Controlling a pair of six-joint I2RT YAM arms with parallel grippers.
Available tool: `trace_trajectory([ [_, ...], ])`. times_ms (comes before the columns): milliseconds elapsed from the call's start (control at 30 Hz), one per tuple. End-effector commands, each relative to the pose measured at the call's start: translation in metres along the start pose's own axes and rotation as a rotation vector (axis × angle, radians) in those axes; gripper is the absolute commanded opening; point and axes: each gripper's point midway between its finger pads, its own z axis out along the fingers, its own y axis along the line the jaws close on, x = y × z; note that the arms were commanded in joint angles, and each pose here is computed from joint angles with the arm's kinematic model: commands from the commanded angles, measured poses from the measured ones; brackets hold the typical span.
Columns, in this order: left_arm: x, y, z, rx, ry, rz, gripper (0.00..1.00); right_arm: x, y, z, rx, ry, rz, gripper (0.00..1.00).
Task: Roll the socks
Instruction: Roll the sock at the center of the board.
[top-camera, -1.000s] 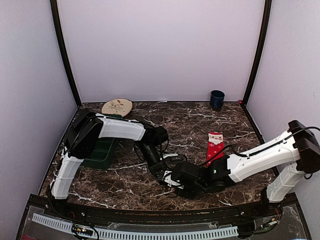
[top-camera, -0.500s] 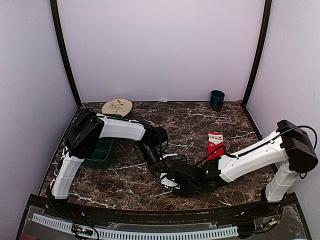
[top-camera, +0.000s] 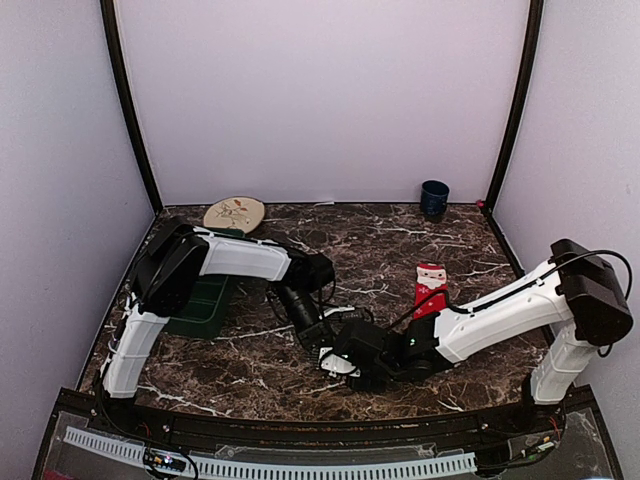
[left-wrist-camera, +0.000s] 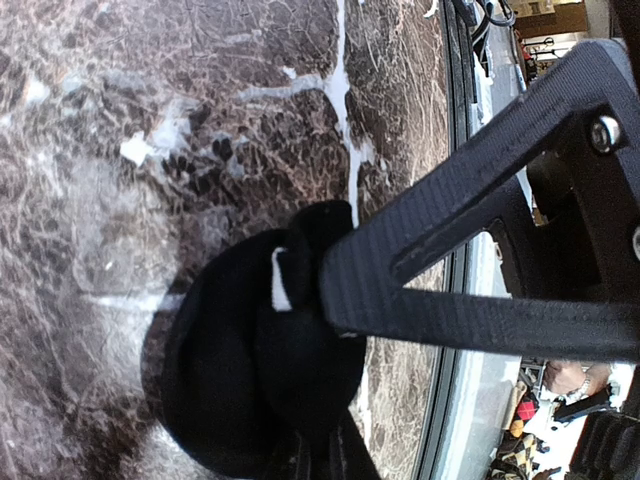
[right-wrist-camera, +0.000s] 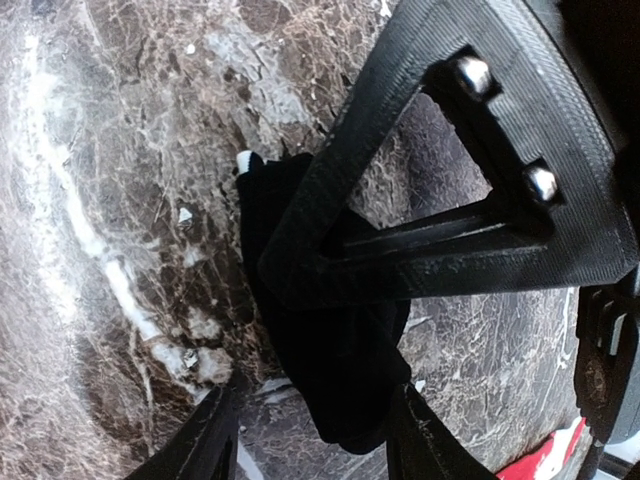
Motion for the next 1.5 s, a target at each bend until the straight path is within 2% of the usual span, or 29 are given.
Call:
trace_trajectory([
  [0, 0.021, 0.019, 0.009, -0.038, 0.079, -0.067, 0.0, -0.017, -0.007, 0.003, 0.013, -0.04, -0.005, 0.5],
  [433, 0.02, 0.019, 0.006, -0.03, 0.068, -0.068, 0.0, -0.016, -0.002, 0.014, -0.028, -0.031, -0.019, 0.46],
  [667, 0.019, 0.019, 0.005, -0.016, 0.061, -0.073, 0.0, -0.009, 0.0, 0.021, -0.061, -0.007, -0.006, 0.38],
  [867, 0.017, 0.021, 0.003, -0.014, 0.053, -0.074, 0.0, -0.002, 0.007, 0.028, -0.119, 0.025, 0.013, 0.22],
  [1233, 0.012, 0.026, -0.006, -0.02, 0.024, -0.095, 0.0, 0.015, 0.015, 0.038, -0.217, 0.092, 0.07, 0.12],
  [1300, 0.011, 0.029, -0.009, -0.023, 0.014, -0.109, 0.02, 0.018, 0.018, 0.04, -0.237, 0.108, 0.08, 0.11],
  [1467, 0.009, 0.04, -0.018, -0.062, 0.002, -0.146, 0.16, 0.022, 0.02, 0.042, -0.282, 0.139, 0.109, 0.09],
])
